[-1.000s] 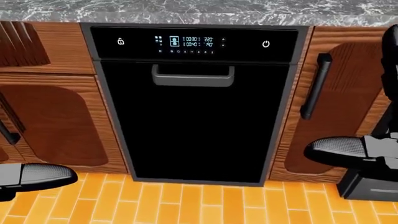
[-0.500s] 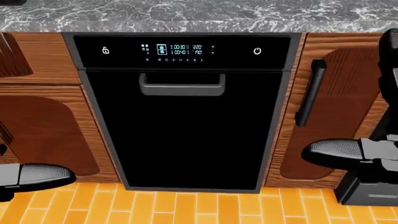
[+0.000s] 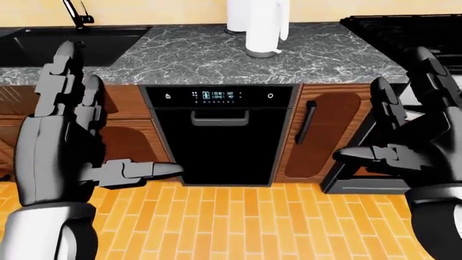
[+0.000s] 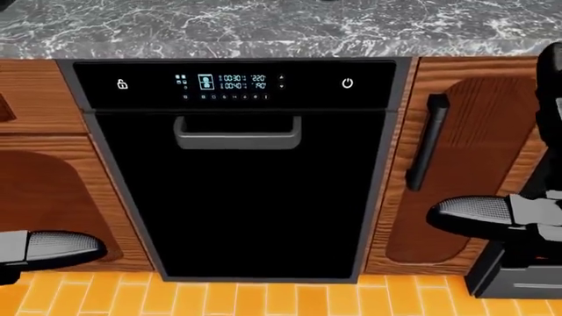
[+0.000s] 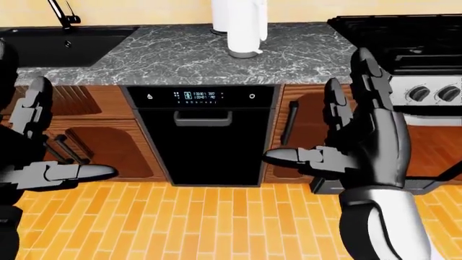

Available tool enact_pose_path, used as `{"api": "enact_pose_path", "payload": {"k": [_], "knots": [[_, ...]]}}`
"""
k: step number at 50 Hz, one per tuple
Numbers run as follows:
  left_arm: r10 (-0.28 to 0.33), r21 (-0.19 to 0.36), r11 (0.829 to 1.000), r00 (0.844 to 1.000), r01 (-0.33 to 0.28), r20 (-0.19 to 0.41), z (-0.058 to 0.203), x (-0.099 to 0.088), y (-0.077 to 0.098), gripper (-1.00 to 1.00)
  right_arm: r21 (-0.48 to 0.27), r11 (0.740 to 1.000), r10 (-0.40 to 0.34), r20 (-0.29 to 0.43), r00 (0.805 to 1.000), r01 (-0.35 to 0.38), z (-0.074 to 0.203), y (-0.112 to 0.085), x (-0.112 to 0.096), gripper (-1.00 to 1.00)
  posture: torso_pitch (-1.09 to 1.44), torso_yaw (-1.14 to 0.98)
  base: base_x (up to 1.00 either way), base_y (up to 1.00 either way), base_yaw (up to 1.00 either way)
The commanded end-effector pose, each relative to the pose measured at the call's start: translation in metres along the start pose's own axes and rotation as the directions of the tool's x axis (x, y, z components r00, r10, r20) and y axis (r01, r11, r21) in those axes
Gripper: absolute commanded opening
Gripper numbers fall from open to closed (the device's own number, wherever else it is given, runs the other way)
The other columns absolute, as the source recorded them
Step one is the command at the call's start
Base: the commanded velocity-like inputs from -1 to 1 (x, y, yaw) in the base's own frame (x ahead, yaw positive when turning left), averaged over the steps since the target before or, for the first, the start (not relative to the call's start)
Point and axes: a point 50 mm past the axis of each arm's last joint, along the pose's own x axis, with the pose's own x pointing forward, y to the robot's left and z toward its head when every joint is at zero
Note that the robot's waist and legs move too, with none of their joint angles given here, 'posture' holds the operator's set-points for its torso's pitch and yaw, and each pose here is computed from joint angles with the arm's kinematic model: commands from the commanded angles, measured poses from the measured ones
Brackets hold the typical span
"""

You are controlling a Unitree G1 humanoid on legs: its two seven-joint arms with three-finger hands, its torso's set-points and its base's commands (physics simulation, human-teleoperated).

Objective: Close the lid of the electric kettle.

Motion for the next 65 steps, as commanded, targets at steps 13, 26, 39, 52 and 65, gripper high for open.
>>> {"api": "enact_pose_path", "payload": {"k": [13,26,39,52,65], "knots": [[0.002,0.0,1.0,0.996,-0.002,0.085,0.0127,-0.0005,0.001,1.0,-0.004,1.0,-0.008,0.083,0.996,0.009,0.0137,-0.0004,-0.0009,1.0,0.0,0.0,0.13,-0.04,0.0],[0.001,0.001,1.0,0.996,-0.001,0.084,0.0128,-0.0004,0.0002,1.0,-0.007,1.0,-0.007,0.081,0.997,0.008,0.012,-0.0003,-0.0007,1.0,0.0,0.0,0.13,-0.04,0.0],[0.001,0.002,1.0,0.996,-0.001,0.085,0.0118,-0.0003,0.0002,1.0,-0.03,1.0,-0.004,0.087,0.996,0.007,0.0109,0.0,-0.0005,1.0,0.0,0.0,0.13,-0.04,0.0],[0.003,0.001,1.0,0.996,-0.003,0.084,0.0119,-0.0005,0.001,1.0,-0.028,1.0,-0.006,0.085,0.996,0.008,0.0116,-0.0002,-0.0005,1.0,0.0,0.0,0.14,-0.04,0.0],[0.001,0.001,1.0,0.996,-0.001,0.084,0.0129,-0.0003,0.0007,1.0,-0.03,1.0,-0.003,0.084,0.996,0.006,0.0108,0.0007,-0.0008,1.0,0.0,0.0,0.14,-0.04,0.0]]}}
